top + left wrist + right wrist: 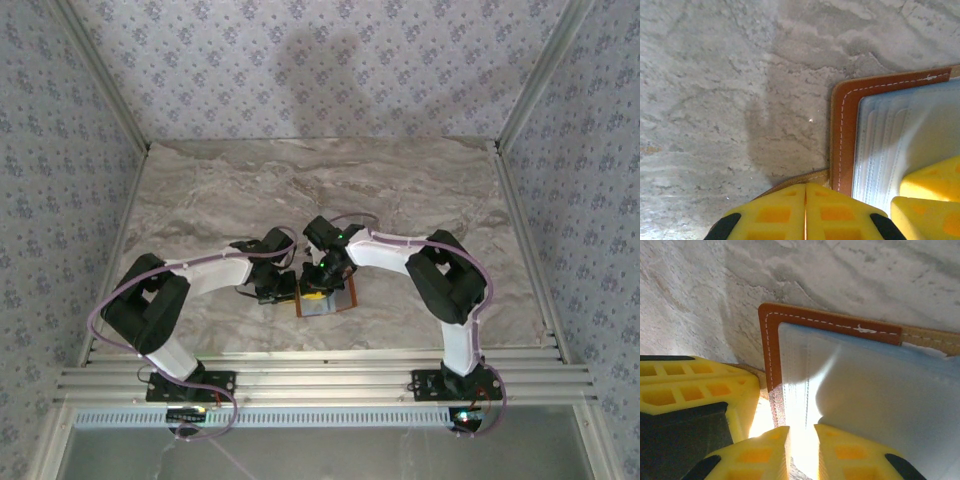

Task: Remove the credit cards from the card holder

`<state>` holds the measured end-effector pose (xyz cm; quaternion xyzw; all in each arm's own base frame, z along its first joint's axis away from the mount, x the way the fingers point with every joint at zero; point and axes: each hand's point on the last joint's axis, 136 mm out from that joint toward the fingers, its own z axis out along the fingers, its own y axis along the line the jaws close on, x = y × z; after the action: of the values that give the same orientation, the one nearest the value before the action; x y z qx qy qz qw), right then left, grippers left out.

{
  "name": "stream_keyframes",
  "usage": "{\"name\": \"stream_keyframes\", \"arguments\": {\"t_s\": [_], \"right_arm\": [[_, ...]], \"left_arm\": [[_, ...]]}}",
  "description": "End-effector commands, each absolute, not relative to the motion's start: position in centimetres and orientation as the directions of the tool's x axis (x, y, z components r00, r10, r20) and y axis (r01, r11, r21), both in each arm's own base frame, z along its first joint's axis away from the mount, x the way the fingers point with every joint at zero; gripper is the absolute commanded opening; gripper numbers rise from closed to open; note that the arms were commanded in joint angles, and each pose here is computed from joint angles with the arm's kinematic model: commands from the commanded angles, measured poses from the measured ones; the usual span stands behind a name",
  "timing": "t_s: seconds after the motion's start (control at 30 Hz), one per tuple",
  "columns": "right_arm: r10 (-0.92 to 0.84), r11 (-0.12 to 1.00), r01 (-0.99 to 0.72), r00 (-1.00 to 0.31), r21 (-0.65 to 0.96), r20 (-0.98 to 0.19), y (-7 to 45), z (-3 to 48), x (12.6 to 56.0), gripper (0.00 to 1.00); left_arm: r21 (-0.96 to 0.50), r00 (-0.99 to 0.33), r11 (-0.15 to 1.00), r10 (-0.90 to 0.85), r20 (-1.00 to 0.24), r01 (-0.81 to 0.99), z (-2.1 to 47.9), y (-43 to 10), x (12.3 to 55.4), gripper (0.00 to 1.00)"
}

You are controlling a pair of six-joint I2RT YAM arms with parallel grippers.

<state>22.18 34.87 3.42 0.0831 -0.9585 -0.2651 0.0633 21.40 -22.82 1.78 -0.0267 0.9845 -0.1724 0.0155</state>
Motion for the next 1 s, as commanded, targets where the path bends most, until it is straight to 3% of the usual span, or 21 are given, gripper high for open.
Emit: {"name": "stream_keyframes", "arguments": {"t_s": [0.0,0.4,0.97], "right_arm": [[-0.198,0.883,-0.146,-0.977,0.446,0.073,33.6,3.0,22.1,0.25],[-0.196,0.923,-0.167,-0.979,0.347,0.052,31.5,3.6,22.2,0.33],[-0.188,0.967,-0.185,-0.982,0.173,-0.001,27.8,5.3,22.7,0.51]], "left_arm": [[-0.302,-0.998,0.951,-0.068,-0.001,-0.065,1.1,-21.7,20.8,0.09],[-0.302,-0.998,0.951,-0.067,0.001,-0.064,1.2,-21.8,20.8,0.09],[-0.316,-0.998,0.947,-0.061,-0.005,-0.056,1.6,-22.3,21.2,0.10]]}}
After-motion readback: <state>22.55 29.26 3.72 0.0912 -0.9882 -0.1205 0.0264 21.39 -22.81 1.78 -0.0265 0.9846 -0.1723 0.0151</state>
